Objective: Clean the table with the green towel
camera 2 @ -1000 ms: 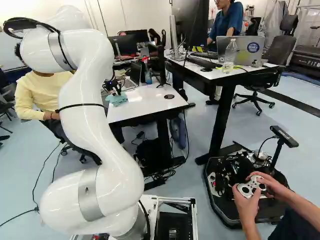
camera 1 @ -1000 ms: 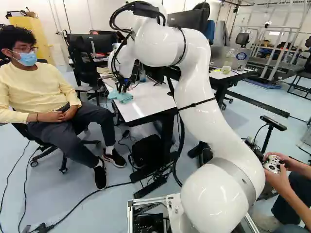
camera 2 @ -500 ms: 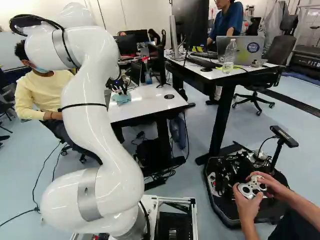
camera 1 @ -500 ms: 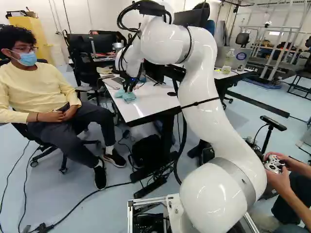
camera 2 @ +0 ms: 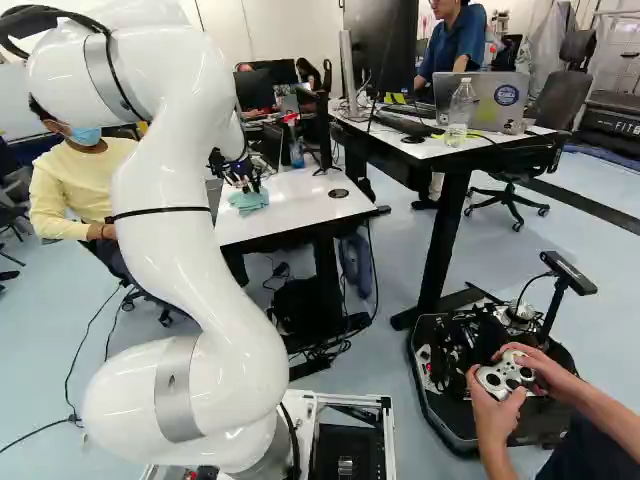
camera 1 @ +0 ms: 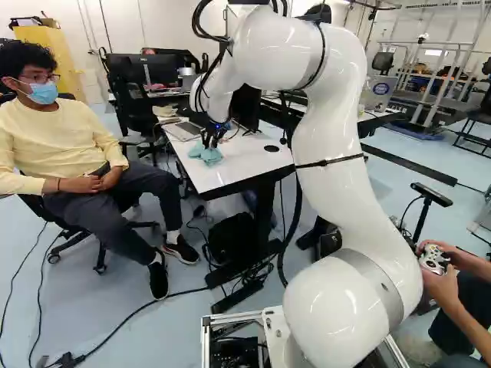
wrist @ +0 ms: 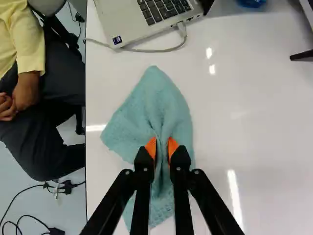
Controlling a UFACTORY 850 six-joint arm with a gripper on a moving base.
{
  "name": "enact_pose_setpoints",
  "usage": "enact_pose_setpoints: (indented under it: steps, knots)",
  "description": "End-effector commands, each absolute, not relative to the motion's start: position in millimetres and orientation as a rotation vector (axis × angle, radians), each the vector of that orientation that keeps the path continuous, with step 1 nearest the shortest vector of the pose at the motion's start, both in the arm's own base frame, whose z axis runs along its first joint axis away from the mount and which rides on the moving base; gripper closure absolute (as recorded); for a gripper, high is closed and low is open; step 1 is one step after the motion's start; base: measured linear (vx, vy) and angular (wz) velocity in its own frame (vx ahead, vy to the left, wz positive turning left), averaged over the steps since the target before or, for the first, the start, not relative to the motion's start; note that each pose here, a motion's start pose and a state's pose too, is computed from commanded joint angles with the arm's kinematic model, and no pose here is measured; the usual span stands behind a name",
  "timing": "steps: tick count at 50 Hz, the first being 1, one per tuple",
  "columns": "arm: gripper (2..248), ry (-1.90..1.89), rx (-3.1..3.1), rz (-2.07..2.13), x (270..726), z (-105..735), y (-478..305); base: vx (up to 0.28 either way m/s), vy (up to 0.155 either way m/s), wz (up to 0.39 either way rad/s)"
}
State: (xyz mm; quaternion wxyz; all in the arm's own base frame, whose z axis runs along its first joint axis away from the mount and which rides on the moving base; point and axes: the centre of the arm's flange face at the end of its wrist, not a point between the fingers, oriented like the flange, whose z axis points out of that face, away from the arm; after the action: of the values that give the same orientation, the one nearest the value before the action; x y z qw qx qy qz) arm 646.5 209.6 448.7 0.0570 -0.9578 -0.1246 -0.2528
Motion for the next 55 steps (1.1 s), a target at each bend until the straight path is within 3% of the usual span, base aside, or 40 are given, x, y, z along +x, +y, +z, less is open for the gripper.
enact_pose_setpoints:
  steps: [32,55]
  knots:
    - [199,-0.486,-2.881,-0.731,610.3,450.4,250.2,0.0,0.0,0.0]
    - [199,-0.518,-2.852,-0.769,634.6,447.6,278.8,0.0,0.0,0.0]
